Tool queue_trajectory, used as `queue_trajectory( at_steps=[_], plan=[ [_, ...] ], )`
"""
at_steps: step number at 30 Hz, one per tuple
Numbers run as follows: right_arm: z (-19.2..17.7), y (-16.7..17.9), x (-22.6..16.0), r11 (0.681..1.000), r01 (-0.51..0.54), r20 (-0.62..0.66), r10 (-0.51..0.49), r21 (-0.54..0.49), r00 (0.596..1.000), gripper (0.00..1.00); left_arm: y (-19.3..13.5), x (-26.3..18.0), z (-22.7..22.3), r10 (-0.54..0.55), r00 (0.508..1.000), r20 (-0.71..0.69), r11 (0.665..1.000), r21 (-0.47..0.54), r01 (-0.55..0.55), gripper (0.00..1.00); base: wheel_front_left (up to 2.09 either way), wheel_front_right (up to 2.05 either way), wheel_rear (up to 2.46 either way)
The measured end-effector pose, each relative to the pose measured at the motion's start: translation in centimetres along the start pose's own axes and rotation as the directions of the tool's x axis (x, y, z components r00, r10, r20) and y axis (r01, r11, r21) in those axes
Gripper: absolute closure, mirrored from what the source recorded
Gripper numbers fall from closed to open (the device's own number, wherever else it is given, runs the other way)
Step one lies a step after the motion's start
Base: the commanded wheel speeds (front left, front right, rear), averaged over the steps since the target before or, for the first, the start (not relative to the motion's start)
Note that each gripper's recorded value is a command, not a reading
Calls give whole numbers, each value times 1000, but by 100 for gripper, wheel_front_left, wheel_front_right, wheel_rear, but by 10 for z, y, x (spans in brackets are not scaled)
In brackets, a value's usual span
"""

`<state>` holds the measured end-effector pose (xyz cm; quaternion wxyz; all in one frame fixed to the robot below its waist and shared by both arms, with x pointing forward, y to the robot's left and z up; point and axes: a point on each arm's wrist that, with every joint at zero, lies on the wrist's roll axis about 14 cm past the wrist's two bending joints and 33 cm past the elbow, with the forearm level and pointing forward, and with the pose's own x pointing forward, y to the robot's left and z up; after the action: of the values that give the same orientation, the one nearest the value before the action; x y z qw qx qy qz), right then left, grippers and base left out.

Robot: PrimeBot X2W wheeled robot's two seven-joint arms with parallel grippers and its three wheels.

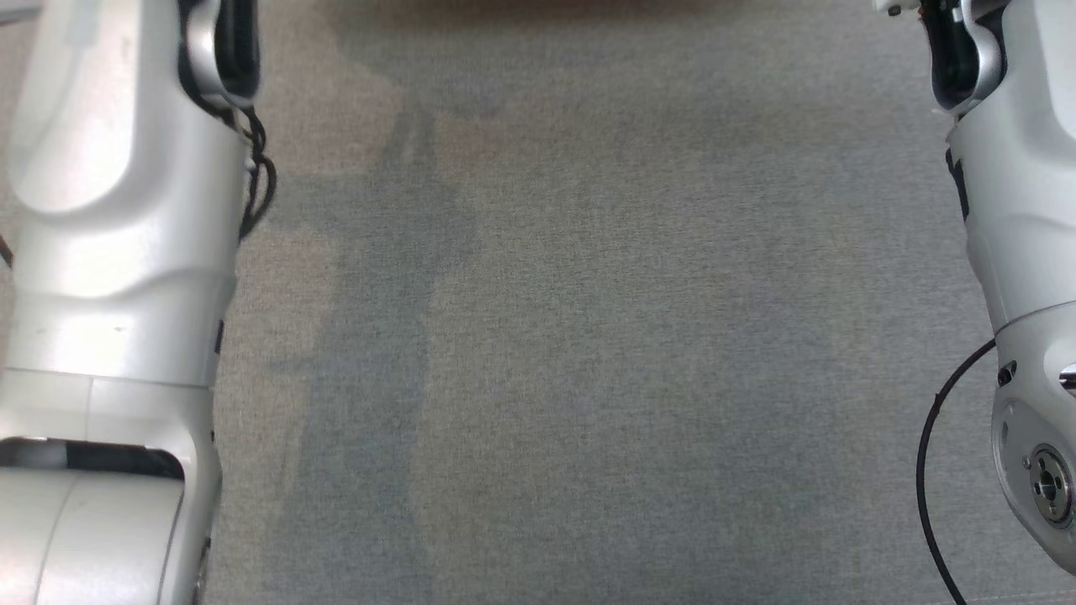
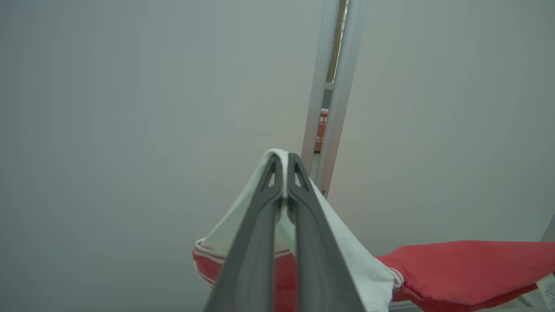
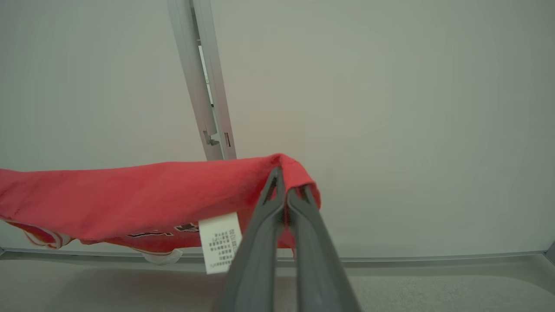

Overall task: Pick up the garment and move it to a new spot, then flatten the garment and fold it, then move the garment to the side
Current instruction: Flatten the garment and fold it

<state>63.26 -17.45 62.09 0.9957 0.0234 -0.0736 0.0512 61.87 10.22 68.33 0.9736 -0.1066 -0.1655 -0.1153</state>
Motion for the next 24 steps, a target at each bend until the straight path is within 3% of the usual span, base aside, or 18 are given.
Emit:
queue_trajectory(
  at_steps=[6,10,16,24],
  plan=[
    [-125,6,-4,997,20,-222,-4,68,975,100,52,-47,-131,134,958,-255,986,-62,-154,100,0,0,0],
    [-182,15,-14,990,40,-308,5,138,951,100,70,-78,-180,173,923,-343,971,-94,-218,100,0,0,0],
    [-203,30,-24,969,54,-320,27,240,947,100,85,-110,-194,213,907,-362,952,-130,-276,100,0,0,0],
    [-177,15,-58,938,90,-239,-7,336,971,100,84,-162,-182,256,902,-348,929,-170,-329,100,0,0,0]
  ],
)
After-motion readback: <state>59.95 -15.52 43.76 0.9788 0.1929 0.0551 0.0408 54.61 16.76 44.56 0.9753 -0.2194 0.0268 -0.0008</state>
